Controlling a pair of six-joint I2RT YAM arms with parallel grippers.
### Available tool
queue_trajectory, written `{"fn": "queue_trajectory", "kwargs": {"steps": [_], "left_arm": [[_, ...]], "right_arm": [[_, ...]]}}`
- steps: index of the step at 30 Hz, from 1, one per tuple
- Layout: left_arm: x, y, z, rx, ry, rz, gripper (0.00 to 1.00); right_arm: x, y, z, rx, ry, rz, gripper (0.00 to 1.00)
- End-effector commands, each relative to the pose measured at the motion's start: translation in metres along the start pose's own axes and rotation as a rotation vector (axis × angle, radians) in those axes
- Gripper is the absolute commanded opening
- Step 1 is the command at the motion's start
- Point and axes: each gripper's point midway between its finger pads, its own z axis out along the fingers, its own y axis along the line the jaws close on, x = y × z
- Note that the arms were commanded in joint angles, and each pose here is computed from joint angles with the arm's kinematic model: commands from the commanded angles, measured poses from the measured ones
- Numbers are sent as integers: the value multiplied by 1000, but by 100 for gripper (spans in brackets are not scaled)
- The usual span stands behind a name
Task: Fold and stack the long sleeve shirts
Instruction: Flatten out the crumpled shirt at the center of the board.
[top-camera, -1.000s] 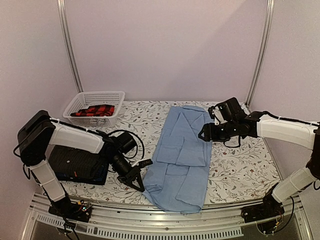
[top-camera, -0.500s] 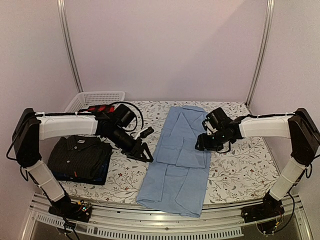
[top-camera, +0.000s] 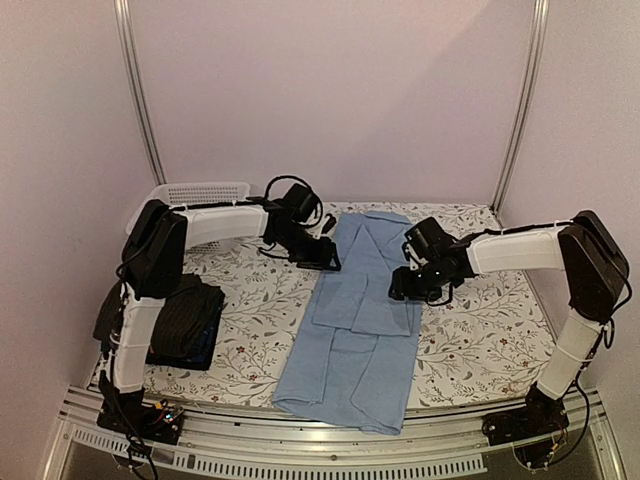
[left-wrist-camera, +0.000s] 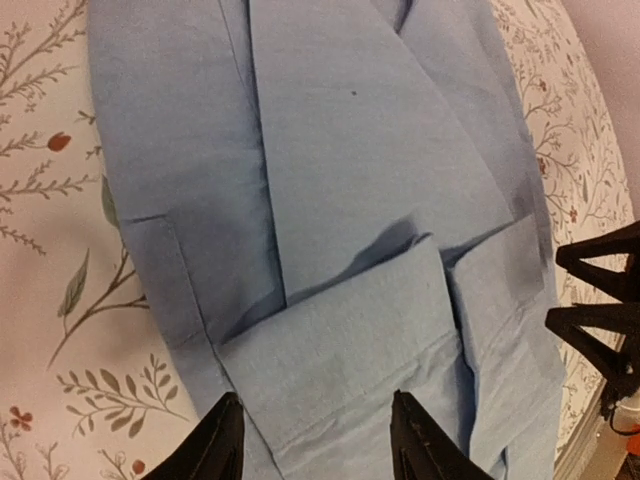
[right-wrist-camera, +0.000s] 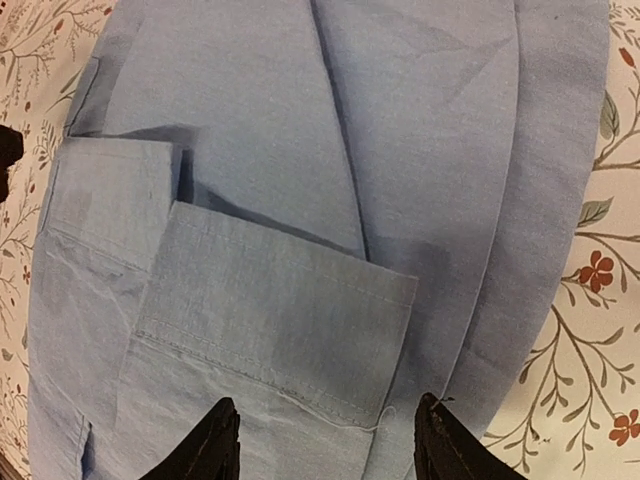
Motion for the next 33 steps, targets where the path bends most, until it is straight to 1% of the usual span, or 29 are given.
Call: {"fn": "queue_trajectory", "kwargs": {"steps": [1, 2, 4, 8, 16, 18, 24, 26, 29, 31, 33], "left_arm": [[-13, 23, 21, -112, 12, -38, 49], [-16, 23, 24, -117, 15, -42, 49], [-12, 29, 31, -146, 30, -47, 49], [-6, 34, 36, -156, 46, -57, 47], [0, 21, 39, -119, 60, -34, 46], [0, 14, 39, -113, 59, -22, 42], [-5, 2, 33, -87, 40, -7, 22], [-8, -2, 29, -74, 30, -4, 18], [-12, -6, 25, -62, 18, 6, 12], [-14, -8, 23, -52, 15, 9, 5], [-14, -10, 21, -49, 13, 10, 1]], "right_arm": [[-22, 5, 7, 27, -56, 4, 58], [-25, 6, 8, 26, -57, 3, 58], [-25, 6, 11, 35, -54, 0, 58], [-23, 2, 17, 58, -39, -5, 58], [-16, -6, 23, 90, -22, -7, 59], [-15, -7, 25, 96, -17, -7, 59], [-14, -5, 27, 87, -9, -8, 59], [-15, -3, 27, 76, -10, -9, 58], [-16, 2, 29, 50, -7, -11, 55], [-17, 6, 31, 34, -4, -11, 51], [-18, 9, 32, 22, -2, -11, 45]]}}
